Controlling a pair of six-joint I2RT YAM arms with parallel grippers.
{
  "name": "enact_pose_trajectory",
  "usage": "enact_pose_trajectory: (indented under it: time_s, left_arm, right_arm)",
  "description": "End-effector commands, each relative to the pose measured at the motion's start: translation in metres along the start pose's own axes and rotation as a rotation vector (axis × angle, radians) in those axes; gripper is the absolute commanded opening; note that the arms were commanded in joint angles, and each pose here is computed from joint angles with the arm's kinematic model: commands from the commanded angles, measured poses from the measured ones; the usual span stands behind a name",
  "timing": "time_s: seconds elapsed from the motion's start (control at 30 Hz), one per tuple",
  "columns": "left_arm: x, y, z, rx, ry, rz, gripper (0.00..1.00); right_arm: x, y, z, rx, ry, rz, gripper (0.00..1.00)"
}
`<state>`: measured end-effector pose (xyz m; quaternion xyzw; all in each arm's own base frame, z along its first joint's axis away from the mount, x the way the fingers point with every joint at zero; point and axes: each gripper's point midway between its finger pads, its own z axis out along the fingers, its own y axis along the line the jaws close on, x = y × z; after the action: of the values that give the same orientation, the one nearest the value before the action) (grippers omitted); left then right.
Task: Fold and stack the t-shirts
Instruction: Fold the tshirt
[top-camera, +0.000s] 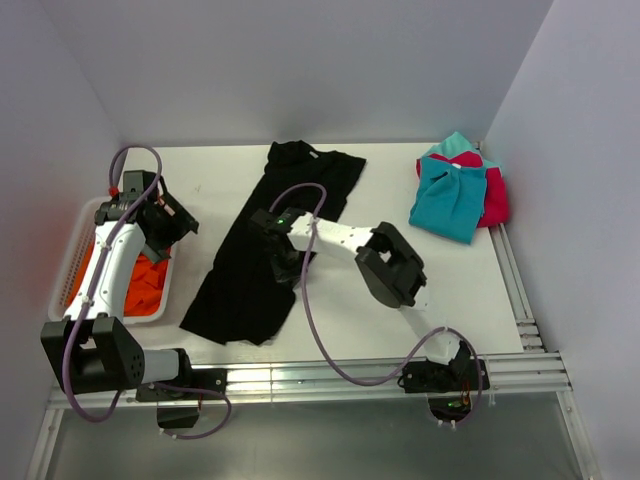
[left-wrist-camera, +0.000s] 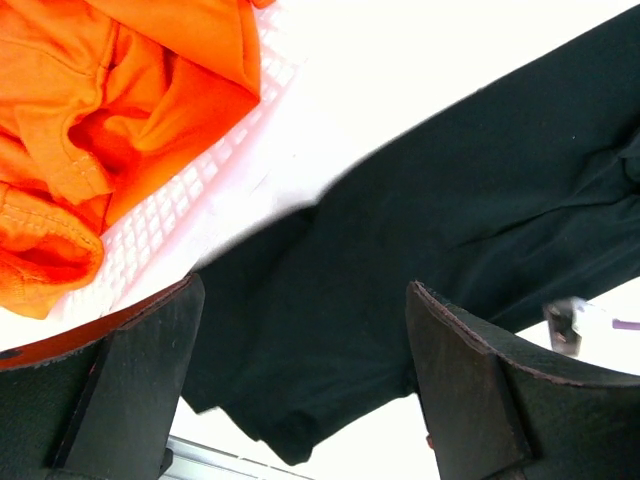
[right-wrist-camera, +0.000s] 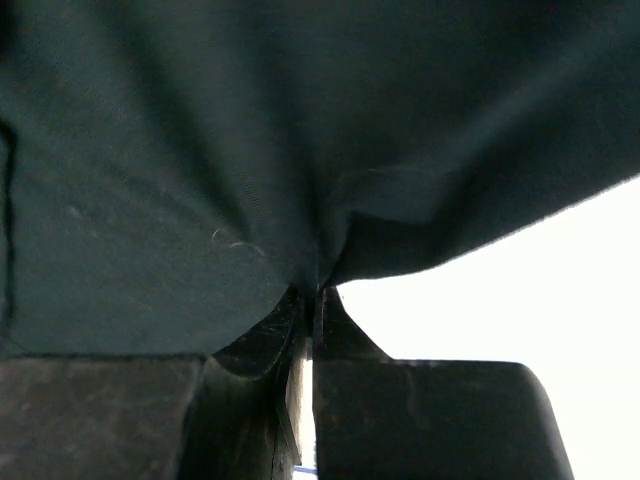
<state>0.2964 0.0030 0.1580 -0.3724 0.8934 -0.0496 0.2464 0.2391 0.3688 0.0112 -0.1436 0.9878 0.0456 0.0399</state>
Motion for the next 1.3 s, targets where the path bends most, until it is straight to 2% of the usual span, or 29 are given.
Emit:
enact_pose_trajectory:
  time_s: [0.0, 0.03, 0.07, 0.27, 0.3, 0.33, 0.37, 0.4, 0.43, 0.5, 0.67, 0.83, 0.93, 0.97, 1.03, 1.13, 1.27]
  left_arm:
    - [-0.004, -0.01, -0.003, 0.055, -0.006, 0.003, 0.89]
    - [-0.002, -0.013, -0.003, 0.067, 0.003, 0.0, 0.89]
    - [-0.002, -0.013, -0.001, 0.063, 0.007, -0.008, 0.88]
    - [0.01, -0.033, 0.002, 0.157, 0.067, -0.003, 0.88]
    - [0.014, -0.039, 0.001, 0.176, 0.073, 0.021, 0.88]
    - [0.016, -0.044, 0.001, 0.19, 0.077, 0.042, 0.89]
    - [0.015, -0.048, 0.001, 0.197, 0.071, 0.065, 0.89]
    - [0.027, -0.06, -0.002, 0.224, 0.081, 0.121, 0.9]
    - [0.031, -0.066, -0.004, 0.243, 0.08, 0.153, 0.9]
    - [0.043, -0.08, -0.011, 0.28, 0.072, 0.242, 0.91]
    - [0.072, -0.096, -0.029, 0.377, 0.08, 0.369, 0.91]
    - [0.123, -0.093, -0.041, 0.44, 0.167, 0.486, 0.91]
    - [0.163, -0.079, -0.04, 0.425, 0.241, 0.553, 0.91]
    - [0.179, -0.078, -0.044, 0.434, 0.266, 0.582, 0.91]
    - [0.2, -0.066, -0.041, 0.416, 0.306, 0.613, 0.91]
    - [0.236, -0.057, -0.041, 0.419, 0.377, 0.672, 0.91]
    - [0.275, -0.049, -0.037, 0.382, 0.434, 0.725, 0.91]
  right_arm:
    - [0.021, -0.087, 0.03, 0.207, 0.059, 0.098, 0.0]
    - [0.039, -0.107, 0.033, 0.241, 0.096, 0.118, 0.0]
    - [0.031, -0.123, 0.023, 0.241, 0.056, 0.161, 0.0]
    - [0.055, -0.193, 0.005, 0.333, 0.045, 0.29, 0.0]
    - [0.053, -0.2, 0.003, 0.346, 0.034, 0.299, 0.04]
    - [0.049, -0.208, 0.0, 0.357, 0.024, 0.321, 0.13]
    - [0.044, -0.21, -0.005, 0.36, 0.002, 0.328, 0.37]
    - [0.039, -0.211, -0.01, 0.358, -0.013, 0.326, 0.51]
    - [0.028, -0.211, -0.018, 0.363, -0.047, 0.332, 0.61]
    - [0.017, -0.208, -0.035, 0.345, -0.09, 0.338, 0.7]
    - [-0.002, -0.203, -0.095, 0.303, -0.22, 0.367, 0.7]
    - [0.051, -0.207, -0.121, 0.243, -0.202, 0.389, 0.7]
    - [0.097, -0.209, -0.11, 0.2, -0.132, 0.404, 0.68]
    - [0.103, -0.206, -0.114, 0.154, -0.159, 0.41, 0.65]
    - [0.134, -0.198, -0.102, 0.073, -0.101, 0.41, 0.62]
    - [0.153, -0.184, -0.084, -0.023, -0.055, 0.401, 0.58]
    - [0.152, -0.172, -0.072, -0.092, -0.057, 0.384, 0.56]
